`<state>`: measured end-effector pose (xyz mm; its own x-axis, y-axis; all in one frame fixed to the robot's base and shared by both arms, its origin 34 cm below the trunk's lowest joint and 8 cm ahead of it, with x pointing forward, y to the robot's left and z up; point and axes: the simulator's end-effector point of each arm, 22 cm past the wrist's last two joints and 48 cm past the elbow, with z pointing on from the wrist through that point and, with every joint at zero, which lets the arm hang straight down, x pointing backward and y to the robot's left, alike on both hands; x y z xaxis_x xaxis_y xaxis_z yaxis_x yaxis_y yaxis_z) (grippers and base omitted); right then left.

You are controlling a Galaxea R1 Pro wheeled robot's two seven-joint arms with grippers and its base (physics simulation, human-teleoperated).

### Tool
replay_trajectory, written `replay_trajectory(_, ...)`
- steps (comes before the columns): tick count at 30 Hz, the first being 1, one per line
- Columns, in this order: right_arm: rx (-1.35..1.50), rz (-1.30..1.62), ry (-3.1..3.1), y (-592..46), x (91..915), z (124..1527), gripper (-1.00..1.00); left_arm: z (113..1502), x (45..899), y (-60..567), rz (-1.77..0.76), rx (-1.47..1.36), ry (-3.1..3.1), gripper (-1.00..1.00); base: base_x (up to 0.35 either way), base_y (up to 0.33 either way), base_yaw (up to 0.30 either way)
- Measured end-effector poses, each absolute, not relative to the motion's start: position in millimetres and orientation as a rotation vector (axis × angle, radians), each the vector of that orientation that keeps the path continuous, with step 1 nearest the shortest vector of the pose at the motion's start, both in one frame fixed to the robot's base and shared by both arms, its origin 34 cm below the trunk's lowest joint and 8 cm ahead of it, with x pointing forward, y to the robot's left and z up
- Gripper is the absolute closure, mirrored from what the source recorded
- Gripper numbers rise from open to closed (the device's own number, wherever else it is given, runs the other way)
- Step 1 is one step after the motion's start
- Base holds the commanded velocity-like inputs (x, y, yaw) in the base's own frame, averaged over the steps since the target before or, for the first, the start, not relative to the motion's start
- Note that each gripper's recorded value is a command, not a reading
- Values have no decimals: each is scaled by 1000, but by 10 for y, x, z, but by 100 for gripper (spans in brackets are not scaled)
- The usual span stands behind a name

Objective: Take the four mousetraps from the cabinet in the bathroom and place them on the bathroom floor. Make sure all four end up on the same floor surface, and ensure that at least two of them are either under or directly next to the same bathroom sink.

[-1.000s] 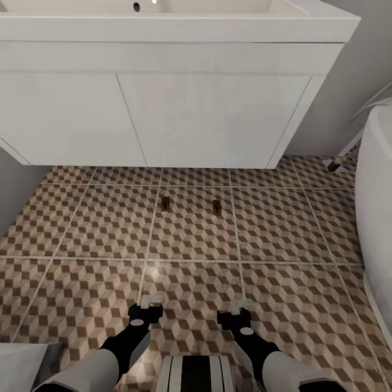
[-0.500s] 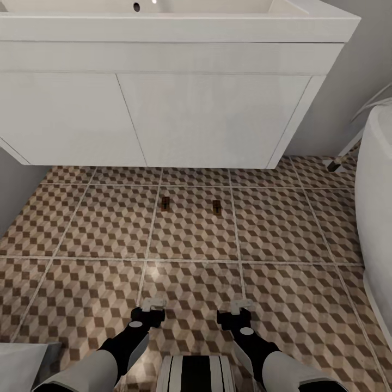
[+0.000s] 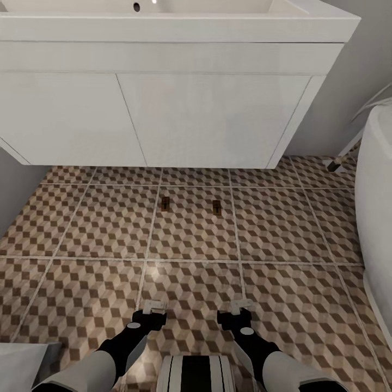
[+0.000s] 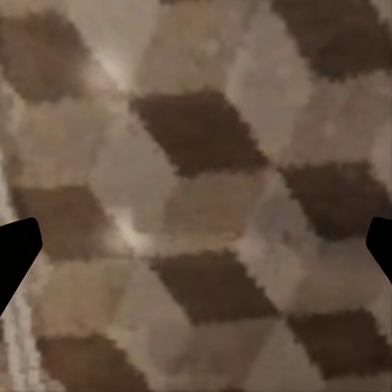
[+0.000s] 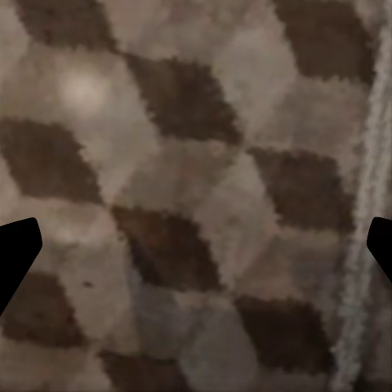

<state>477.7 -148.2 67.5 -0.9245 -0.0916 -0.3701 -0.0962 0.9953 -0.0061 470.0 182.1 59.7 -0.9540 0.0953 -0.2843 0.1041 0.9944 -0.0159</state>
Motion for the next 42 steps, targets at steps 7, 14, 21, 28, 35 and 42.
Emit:
replay_trajectory(7, -135, 18, 2759, -1478, 4777, 675, -100, 600, 4711, 1818, -47, 148, 2845, -100, 0, 0, 0)
replay_trajectory(14, -135, 18, 2759, -1477, 4777, 676, -100, 603, 4720, 1812, -48, 150, 2840, -100, 0, 0, 0)
replay_trajectory(21, -137, 18, 2759, -1477, 4777, 676, -100, 609, 4739, 1812, -48, 150, 2835, -100, 0, 0, 0)
replay_trajectory(28, -140, 19, 2757, -1474, 4780, 677, -100, 624, 4785, 1804, -50, 147, 2824, -100, 0, 0, 0)
replay_trajectory(35, -142, 19, 2756, -1474, 4782, 678, -100, 635, 4817, 1792, -52, 145, 2817, -100, 0, 0, 0)
replay_trajectory(42, -145, 19, 2756, -1468, 4782, 679, -100, 641, 4836, 1788, -51, 144, 2812, -100, 0, 0, 0)
